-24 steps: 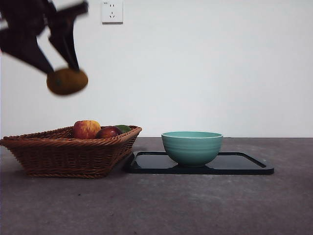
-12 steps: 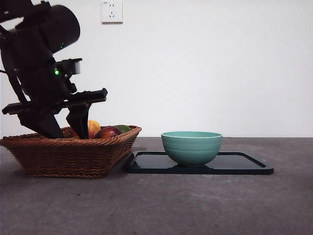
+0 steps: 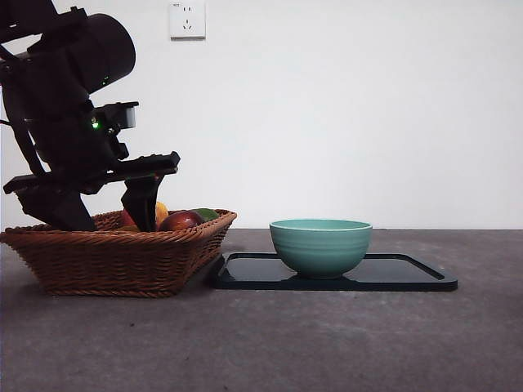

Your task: Pick up the wifruite, put it on the bowl, pick up the plate, put it on desk

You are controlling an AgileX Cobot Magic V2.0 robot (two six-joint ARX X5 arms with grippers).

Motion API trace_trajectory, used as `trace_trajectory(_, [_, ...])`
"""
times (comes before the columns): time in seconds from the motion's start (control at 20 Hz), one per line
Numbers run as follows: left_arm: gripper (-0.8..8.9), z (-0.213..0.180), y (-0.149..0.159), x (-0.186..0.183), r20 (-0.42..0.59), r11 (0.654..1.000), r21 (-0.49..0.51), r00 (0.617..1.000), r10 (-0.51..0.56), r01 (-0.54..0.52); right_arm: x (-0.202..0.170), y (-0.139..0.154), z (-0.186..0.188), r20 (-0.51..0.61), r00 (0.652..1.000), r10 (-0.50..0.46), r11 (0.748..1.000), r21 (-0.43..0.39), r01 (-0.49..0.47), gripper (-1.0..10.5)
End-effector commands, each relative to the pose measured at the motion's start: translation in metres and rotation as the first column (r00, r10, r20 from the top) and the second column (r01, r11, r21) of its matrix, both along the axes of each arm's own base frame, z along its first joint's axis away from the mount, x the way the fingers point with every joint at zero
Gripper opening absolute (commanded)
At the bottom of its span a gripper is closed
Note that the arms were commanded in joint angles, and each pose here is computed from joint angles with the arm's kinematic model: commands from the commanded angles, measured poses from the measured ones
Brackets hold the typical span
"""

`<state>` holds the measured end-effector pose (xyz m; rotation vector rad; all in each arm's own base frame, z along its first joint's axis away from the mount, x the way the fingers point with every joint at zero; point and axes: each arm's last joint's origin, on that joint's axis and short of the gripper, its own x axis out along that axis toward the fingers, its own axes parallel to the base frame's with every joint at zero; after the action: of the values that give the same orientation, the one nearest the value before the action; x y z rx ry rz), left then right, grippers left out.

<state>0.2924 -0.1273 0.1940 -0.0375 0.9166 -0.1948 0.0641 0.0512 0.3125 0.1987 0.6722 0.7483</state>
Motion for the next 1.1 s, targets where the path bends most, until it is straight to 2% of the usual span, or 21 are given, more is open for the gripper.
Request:
trace_trajectory(0.05, [3.49, 0.018, 0.000, -0.003, 0.056, 1.000, -0.019, 0.998, -0.011, 0.012, 0.000, 0.000, 0.004, 0.014, 1.000, 0.003, 1.000, 0.012, -0.003, 1.8])
trace_trajectory(0.25, [3.49, 0.050, 0.006, -0.019, 0.136, 0.999, -0.049, 0.991, -0.017, 0.024, 0.000, 0.000, 0.004, 0.014, 1.000, 0.002, 1.000, 0.012, -0.003, 1.8])
trace_trajectory(0.5, [3.44, 0.093, 0.017, -0.057, 0.204, 0.981, -0.114, 0.970, -0.134, 0.159, 0.000, 0.000, 0.004, 0.016, 1.000, -0.003, 1.000, 0.008, 0.003, 1.8])
trace_trajectory(0.8, [3.44, 0.128, 0.035, -0.111, 0.253, 0.903, -0.191, 0.908, -0.333, 0.384, 0.000, 0.000, 0.004, 0.022, 1.000, -0.023, 1.000, -0.001, 0.023, 1.8])
trace_trajectory(1.1, [3.43, 0.140, 0.047, -0.152, 0.269, 0.780, -0.234, 0.809, -0.522, 0.581, 0.000, 0.000, 0.004, 0.023, 0.999, -0.026, 1.000, -0.002, 0.026, 1.8])
